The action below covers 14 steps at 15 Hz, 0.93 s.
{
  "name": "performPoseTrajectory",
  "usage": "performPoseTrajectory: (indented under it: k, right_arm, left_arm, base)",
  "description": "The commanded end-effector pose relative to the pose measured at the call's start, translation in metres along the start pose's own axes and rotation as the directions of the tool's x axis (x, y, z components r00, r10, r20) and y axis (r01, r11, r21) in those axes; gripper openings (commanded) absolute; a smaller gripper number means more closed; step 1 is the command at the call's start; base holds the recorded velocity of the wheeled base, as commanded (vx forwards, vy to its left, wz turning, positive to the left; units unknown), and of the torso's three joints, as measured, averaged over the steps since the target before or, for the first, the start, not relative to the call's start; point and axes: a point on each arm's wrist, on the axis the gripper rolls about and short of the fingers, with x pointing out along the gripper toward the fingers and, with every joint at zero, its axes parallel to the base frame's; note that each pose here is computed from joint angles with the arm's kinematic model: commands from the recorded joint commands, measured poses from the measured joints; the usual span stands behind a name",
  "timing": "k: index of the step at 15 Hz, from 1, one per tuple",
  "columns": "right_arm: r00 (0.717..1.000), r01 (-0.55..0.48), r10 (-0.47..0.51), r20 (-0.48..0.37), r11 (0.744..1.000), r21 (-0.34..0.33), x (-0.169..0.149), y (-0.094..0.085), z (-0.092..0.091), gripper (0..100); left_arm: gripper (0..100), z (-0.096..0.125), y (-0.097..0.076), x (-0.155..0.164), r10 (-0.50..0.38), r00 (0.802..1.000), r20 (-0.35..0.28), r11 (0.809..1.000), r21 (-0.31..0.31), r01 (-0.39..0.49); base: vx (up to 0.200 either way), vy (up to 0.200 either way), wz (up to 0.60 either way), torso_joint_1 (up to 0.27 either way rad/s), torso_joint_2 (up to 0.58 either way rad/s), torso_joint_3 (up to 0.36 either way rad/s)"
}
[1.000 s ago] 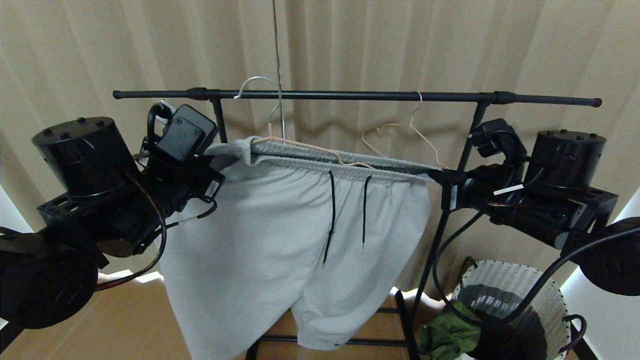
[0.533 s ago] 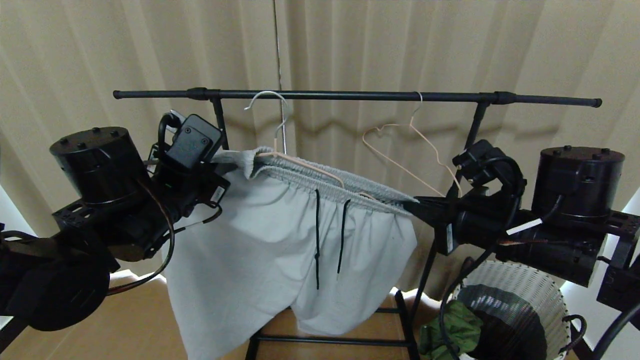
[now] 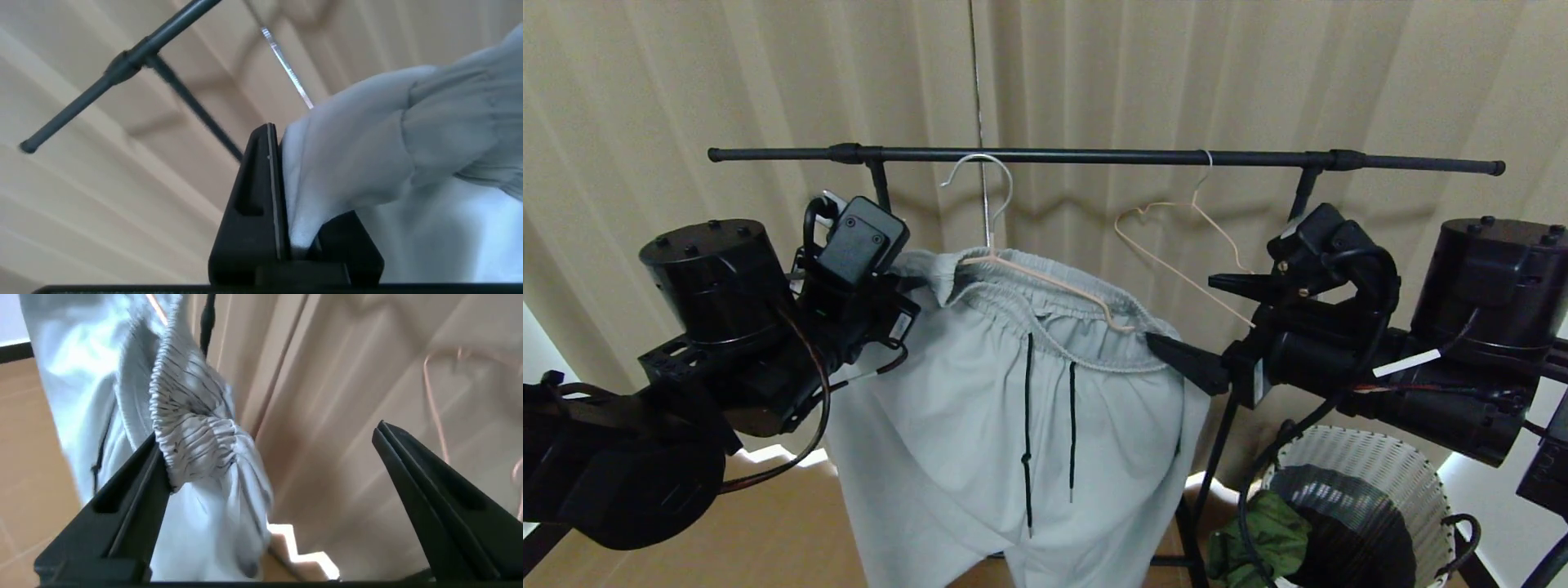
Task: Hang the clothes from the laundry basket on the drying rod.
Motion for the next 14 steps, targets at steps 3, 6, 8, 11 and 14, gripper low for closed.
performPoseTrajectory:
  k: [3,6,8,11,14]
  right_arm:
    - [1.0,-0.026,0.026,0.001,0.994,-0.102,0.008,0.007,0.0,100]
    - [0.999,-0.037,0.033,-0.024,0.985,-0.167,0.011,0.008,-0.005,100]
    - [0.999,-0.051,0.049,-0.016,0.984,-0.172,0.012,0.012,-0.003,100]
    - [0.999,-0.052,0.049,-0.018,0.975,-0.215,0.012,0.012,0.0,100]
    - [0.998,-0.065,0.063,-0.013,0.967,-0.245,0.011,0.015,0.005,100]
  left_arm:
    - [0,0.001,-0.005,0.002,-0.011,1.0,-0.001,1.0,0.001,0.011]
    - [0,0.0,-0.002,0.004,0.027,0.999,-0.02,1.0,0.0,-0.027]
    - [0,-0.002,0.0,0.005,0.068,0.996,-0.05,0.998,-0.005,-0.068]
    - [0,-0.006,0.0,0.007,0.074,0.995,-0.066,0.997,-0.001,-0.074]
    - [0,-0.009,0.0,0.01,0.086,0.993,-0.083,0.996,0.002,-0.086]
  base:
    - [0.0,0.0,0.0,0.0,0.0,0.0]
    - [0.0,0.0,0.0,0.0,0.0,0.0]
    - [0.0,0.0,0.0,0.0,0.0,0.0]
    - [0.0,0.0,0.0,0.0,0.0,0.0]
    - [0.0,0.0,0.0,0.0,0.0,0.0]
